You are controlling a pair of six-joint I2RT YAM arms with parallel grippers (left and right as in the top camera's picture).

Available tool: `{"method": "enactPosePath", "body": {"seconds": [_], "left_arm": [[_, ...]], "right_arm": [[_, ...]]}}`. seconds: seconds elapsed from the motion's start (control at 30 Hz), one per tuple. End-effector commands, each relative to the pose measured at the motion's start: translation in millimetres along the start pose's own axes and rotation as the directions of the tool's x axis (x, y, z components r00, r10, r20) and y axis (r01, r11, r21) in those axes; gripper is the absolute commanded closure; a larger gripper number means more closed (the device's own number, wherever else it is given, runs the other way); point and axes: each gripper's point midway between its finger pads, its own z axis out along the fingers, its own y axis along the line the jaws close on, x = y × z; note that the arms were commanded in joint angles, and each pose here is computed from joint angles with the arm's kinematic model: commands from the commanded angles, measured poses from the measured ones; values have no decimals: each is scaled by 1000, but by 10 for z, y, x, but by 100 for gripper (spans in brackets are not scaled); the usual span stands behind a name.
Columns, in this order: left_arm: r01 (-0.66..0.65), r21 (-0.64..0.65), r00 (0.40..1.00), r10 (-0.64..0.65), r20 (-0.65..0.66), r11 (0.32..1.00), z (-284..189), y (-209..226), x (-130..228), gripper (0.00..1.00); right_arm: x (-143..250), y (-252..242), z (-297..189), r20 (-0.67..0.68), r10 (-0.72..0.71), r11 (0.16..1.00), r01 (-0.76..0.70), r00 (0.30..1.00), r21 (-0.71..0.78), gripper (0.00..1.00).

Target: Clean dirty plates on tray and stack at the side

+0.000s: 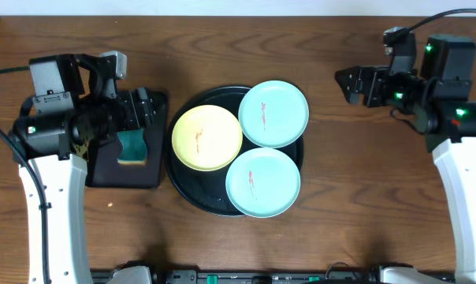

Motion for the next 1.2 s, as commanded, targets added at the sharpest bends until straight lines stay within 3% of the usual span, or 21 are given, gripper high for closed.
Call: {"method": "enactPosePath", "body": {"seconds": [0.0,0.13,0.23,0.33,0.47,0.73,1.17], "left_arm": [[-8,20,999,8,33,1000,-62,-61,-86,25],[-9,5,999,9,39,1000,-63,-32,-100,25],[84,-139,995,-77,60,987,-83,226,-117,25],[281,-326,959,-250,134,903,-169,585,-86,25],[407,-467,913,-340,225,785,-301,877,-34,25],[405,-518,914,-339,223,753,-272,998,-16,25],[404,-523,915,-345,211,750,-192,1041,-24,25]], "right_arm": [[90,257,195,-67,69,994,-74,995,-82,19],[293,391,480,-161,143,984,-158,977,-87,25],[486,473,736,-236,203,973,-223,950,-62,30],[701,559,993,-294,233,969,-248,927,-13,40],[937,692,1309,-308,250,968,-237,918,79,41],[1430,931,1742,-401,283,959,-256,871,120,63],[1839,1027,1982,-468,289,957,-242,835,160,76]]}}
